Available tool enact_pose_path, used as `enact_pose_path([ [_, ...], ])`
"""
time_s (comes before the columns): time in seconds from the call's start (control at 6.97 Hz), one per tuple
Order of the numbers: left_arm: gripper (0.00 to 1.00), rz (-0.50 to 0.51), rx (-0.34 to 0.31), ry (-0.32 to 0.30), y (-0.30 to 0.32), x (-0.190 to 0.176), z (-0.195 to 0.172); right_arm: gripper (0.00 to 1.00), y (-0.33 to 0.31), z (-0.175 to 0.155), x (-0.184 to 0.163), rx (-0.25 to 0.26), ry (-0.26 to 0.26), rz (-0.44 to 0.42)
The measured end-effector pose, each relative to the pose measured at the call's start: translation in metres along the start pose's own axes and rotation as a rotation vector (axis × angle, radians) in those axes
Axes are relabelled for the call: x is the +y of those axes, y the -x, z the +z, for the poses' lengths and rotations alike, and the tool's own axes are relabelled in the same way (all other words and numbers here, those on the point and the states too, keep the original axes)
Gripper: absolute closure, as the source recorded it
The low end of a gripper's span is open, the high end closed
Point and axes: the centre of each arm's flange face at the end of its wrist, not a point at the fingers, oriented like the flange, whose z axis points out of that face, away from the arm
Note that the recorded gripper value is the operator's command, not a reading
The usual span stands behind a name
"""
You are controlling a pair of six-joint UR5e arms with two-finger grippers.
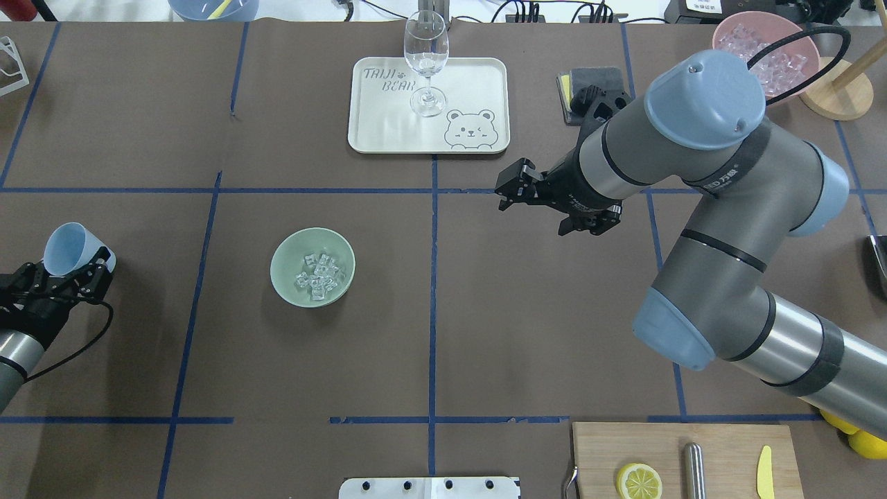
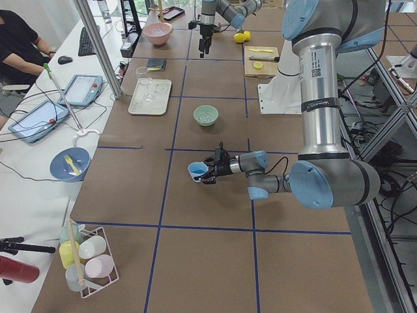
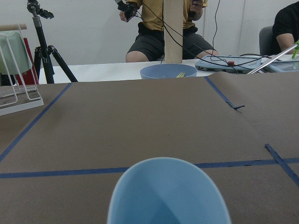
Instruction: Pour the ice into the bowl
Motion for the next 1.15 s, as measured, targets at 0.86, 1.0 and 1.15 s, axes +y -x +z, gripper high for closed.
enact_pose_path([
  [0.86,0.0,0.035,0.05,0.045,-0.004,-0.02,-0.016,0.0,0.033,0.04,0.043,0.012,-0.025,-0.059],
  [1.0,0.0,0.044,0.071,0.06,-0.005,-0.032,-0.025,0.0,0.05,0.055,0.056,0.014,-0.033,-0.073],
  [1.15,0.0,0.05,0.079,0.066,-0.004,-0.038,-0.031,0.0,0.066,0.07,0.064,0.021,-0.033,-0.078],
])
